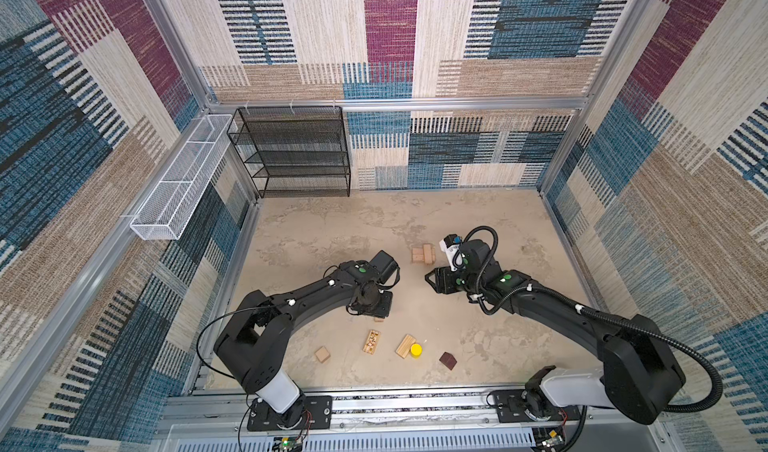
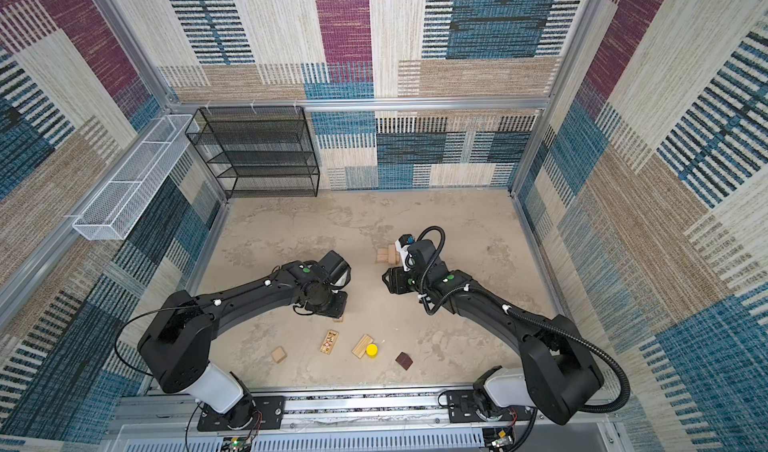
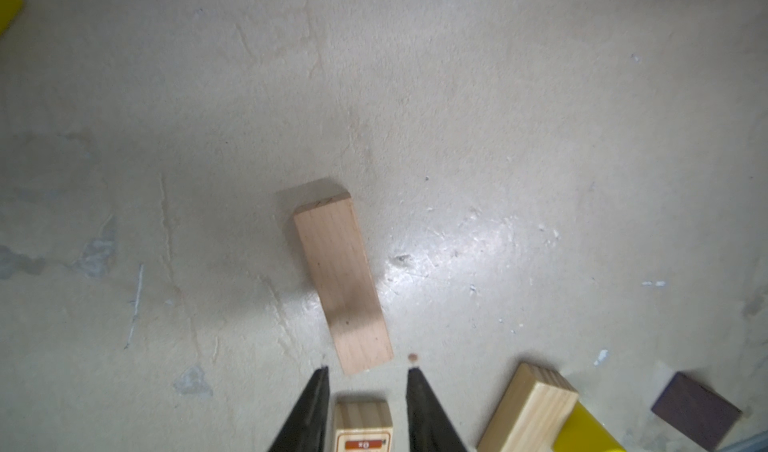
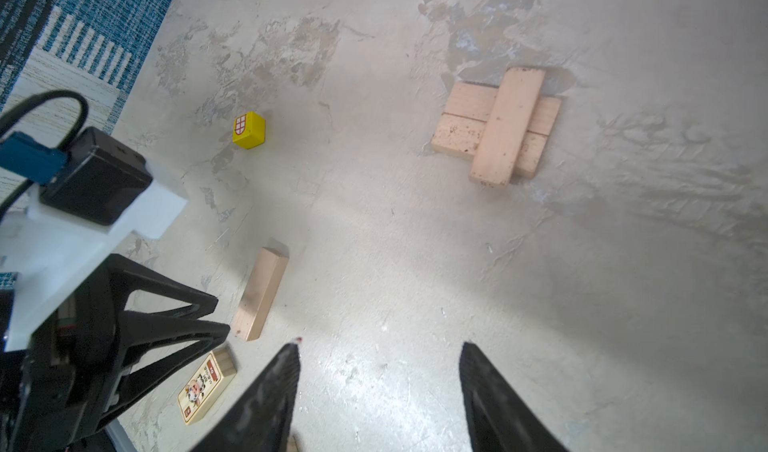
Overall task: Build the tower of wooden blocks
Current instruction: 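Lower the open left gripper over the long plain block lying near the printed block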
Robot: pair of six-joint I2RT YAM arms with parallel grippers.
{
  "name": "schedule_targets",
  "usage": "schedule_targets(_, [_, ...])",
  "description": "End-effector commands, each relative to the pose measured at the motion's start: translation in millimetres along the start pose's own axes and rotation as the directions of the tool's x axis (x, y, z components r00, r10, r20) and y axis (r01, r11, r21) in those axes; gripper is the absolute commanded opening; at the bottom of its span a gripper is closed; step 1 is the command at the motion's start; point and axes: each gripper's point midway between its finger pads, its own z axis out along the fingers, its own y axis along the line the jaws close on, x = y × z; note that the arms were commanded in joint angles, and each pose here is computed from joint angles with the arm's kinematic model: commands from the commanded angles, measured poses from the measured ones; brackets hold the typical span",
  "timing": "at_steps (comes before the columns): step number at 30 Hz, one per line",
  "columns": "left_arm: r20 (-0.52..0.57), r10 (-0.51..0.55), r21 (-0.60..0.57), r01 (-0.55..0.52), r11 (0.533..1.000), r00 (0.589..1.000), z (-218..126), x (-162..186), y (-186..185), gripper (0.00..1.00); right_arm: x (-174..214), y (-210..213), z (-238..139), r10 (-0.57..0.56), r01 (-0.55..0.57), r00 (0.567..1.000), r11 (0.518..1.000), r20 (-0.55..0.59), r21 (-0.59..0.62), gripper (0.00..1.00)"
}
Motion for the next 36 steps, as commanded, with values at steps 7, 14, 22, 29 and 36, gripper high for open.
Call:
schedule_targets(7, [0.003,0.017,-0.031,-0.017,0.999,1.0,5,-3,5,0.34,-5,3,0,0.009,-0.009,1.0,1.0,0.013,-0.012,0.64])
schedule_targets(14, [0.001,0.023,-0.029,-0.023,0.999,1.0,6,-4,3,0.33,-2,-1,1,0.008,-0.008,1.0,1.0,0.005,0.005,0.64])
schedule_targets(22, [-0.005,0.024,-0.039,-0.024,0.999,1.0,9,-4,5,0.32,1,-1,4,0.009,-0.009,1.0,1.0,-0.006,0.001,0.64])
schedule_targets(29, [-0.023,0.025,-0.035,-0.026,0.999,0.999,15,-2,3,0.32,0,-1,7,0.014,-0.014,1.0,1.0,-0.006,-0.002,0.64])
schedule_targets(36, [-0.027,0.018,-0.024,-0.019,1.0,0.999,18,-3,0,0.34,1,-2,8,0.013,-0.013,1.0,1.0,-0.011,0.006,0.65])
